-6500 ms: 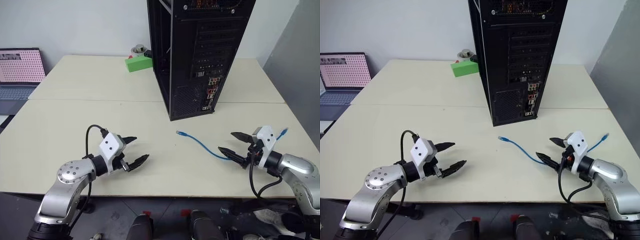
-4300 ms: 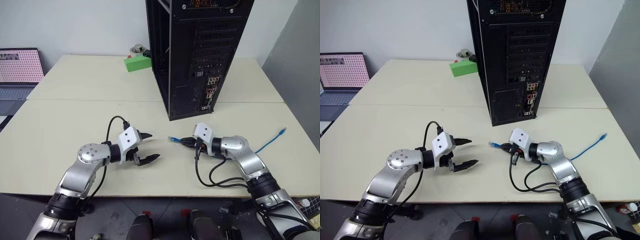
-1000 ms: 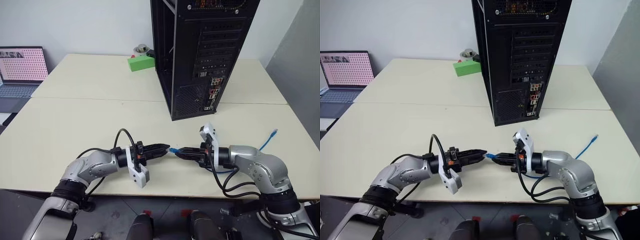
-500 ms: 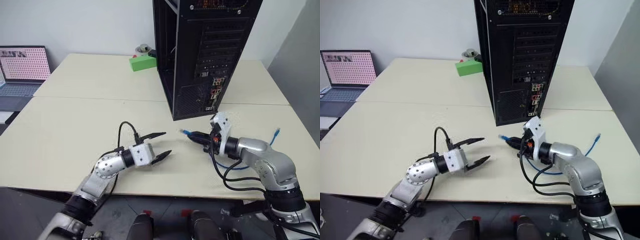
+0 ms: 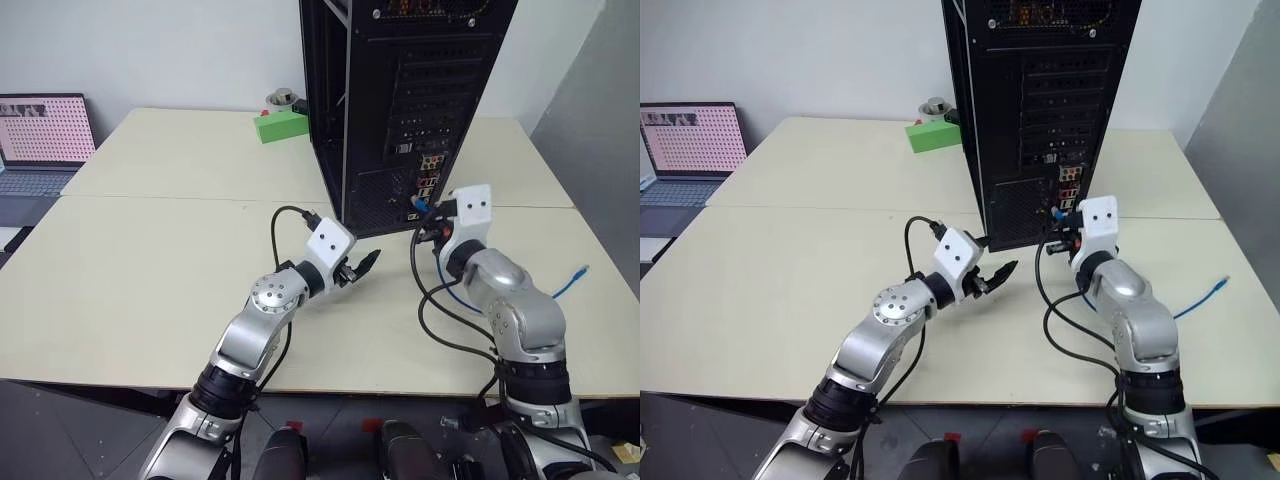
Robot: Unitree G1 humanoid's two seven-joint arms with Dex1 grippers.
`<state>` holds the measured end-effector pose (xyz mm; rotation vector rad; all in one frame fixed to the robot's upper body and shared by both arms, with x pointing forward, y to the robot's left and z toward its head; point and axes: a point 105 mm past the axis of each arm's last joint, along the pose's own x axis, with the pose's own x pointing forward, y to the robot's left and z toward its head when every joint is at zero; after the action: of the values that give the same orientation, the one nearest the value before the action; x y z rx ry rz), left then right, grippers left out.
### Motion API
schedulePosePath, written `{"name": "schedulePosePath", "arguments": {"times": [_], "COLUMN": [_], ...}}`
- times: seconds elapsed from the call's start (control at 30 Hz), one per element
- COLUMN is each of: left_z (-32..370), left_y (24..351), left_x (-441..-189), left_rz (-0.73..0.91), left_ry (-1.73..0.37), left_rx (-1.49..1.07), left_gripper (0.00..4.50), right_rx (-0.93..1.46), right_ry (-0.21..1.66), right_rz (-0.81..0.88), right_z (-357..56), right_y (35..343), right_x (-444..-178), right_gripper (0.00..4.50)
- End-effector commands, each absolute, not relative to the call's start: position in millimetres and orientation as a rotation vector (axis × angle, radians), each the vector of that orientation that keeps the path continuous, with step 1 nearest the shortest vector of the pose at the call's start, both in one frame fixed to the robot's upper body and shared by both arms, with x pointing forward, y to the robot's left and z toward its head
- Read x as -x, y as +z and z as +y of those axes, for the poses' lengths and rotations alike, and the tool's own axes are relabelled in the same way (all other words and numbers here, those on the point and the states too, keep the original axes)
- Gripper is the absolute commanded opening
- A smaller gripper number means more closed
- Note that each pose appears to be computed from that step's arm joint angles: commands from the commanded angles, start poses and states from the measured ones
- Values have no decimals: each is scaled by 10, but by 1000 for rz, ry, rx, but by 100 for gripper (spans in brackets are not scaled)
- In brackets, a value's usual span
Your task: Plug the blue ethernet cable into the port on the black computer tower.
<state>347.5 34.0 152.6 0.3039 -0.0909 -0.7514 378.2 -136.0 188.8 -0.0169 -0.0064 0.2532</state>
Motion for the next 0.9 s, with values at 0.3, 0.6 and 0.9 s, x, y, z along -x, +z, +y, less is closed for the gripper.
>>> {"name": "schedulePosePath", "arguments": {"times": [0.3, 0.6, 0.9], "left_z": [160, 167, 167], "left_y": [1782, 1768, 1758], "left_x": [-3475, -3481, -3483], "left_rz": [-117, -107, -106], "left_ry": [-725, -718, -716], "left_rx": [-262, -269, -273], "left_gripper": [334, 334, 334], "right_rx": [-26, -37, -49], "right_ry": [209, 228, 216], "right_rz": [-52, -27, -26], "right_z": [-1494, -1417, -1423], "right_y": [2113, 2053, 2059], "right_x": [-3904, -3955, -3999], "right_gripper": [0, 0, 0]}}
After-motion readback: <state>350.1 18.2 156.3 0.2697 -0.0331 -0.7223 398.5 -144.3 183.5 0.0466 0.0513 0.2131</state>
